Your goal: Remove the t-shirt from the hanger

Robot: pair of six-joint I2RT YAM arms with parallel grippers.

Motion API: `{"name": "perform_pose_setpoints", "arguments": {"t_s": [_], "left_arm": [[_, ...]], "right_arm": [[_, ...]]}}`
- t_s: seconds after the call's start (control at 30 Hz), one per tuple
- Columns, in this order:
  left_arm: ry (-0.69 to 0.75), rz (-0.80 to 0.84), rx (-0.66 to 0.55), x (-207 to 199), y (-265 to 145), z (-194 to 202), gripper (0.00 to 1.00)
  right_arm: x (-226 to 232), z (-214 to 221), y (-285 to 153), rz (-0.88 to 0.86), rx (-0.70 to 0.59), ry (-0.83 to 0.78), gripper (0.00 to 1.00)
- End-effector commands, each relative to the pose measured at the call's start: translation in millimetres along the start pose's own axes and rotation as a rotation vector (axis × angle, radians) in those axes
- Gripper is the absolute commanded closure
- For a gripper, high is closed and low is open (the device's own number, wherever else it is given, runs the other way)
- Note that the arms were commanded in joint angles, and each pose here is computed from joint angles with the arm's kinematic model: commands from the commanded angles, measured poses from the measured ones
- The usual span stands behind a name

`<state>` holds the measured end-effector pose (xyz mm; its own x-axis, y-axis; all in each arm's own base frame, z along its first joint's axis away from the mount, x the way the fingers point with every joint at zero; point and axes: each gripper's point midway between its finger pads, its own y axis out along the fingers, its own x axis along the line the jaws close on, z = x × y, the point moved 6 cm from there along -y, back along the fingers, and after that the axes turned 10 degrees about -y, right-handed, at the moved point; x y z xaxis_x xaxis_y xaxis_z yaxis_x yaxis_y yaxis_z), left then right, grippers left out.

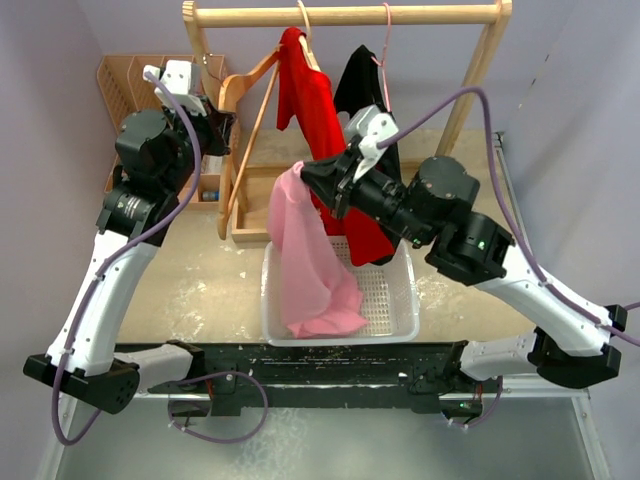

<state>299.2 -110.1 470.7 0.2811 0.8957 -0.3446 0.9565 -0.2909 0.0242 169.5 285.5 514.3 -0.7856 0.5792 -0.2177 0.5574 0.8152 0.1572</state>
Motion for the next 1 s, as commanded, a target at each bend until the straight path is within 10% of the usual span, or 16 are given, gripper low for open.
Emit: {"name": "perform_pose_setpoints", "arguments": {"t_s": [0.0, 0.3, 0.57, 0.97], "left_arm": [[-0.005, 0.069, -0.124, -17, -2, -39, 1.00], [0.021, 0.042, -0.141, -17, 8, -53, 1.00], [0.045, 0.016, -0.164, -18, 21, -65, 1.00], [0.081, -0.103, -0.177, -7, 59, -73, 1.00]], "right_arm": [[8, 1, -9, -0.019, -0.081, 0.105, 1.00], [37, 97, -20, -0.067, 0.163, 0.219, 1.00], [53, 124, -29, -0.138, 0.250, 0.267, 0.01], [56, 122, -28, -0.168, 0.236, 0.261, 0.00]]}}
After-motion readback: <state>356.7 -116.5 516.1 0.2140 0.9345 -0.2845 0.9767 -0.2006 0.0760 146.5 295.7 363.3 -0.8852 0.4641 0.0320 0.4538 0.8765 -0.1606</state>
